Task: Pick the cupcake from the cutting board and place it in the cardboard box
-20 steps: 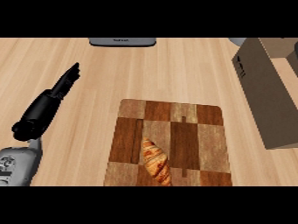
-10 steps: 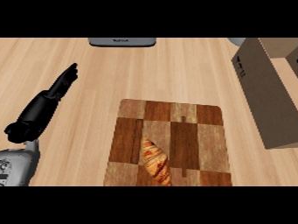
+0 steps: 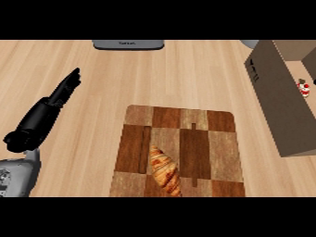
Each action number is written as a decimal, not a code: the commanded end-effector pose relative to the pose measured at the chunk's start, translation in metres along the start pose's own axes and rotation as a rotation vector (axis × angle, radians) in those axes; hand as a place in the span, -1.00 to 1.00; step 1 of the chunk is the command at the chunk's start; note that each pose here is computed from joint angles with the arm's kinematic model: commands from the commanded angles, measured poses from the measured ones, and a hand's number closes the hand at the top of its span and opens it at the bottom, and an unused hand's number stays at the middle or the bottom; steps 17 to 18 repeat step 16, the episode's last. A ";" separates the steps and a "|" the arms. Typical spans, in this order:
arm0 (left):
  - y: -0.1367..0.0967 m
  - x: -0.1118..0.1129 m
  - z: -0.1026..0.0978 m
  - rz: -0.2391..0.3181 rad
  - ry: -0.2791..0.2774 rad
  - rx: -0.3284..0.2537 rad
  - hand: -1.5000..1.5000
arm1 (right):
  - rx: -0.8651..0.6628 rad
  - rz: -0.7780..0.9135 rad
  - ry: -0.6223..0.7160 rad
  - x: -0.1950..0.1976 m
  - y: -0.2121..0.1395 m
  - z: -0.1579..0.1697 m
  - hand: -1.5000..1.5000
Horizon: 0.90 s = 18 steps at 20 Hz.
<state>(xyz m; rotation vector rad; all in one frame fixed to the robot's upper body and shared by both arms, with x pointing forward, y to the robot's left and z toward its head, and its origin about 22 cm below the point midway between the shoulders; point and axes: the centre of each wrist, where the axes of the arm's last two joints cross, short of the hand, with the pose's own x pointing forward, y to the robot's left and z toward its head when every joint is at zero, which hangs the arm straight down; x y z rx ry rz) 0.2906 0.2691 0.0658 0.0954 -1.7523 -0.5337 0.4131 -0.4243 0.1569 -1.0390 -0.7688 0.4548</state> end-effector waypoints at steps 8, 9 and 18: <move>0.003 0.002 -0.001 0.001 0.007 0.020 0.00 | -0.381 -0.889 -0.207 -0.009 -0.042 0.007 -1.00; 0.012 0.002 0.006 0.005 0.008 0.013 0.00 | -0.409 -0.947 -0.186 -0.018 -0.050 0.007 -1.00; 0.012 -0.002 0.015 0.004 0.014 0.001 0.00 | -0.548 -1.061 -0.148 -0.095 -0.037 0.004 -1.00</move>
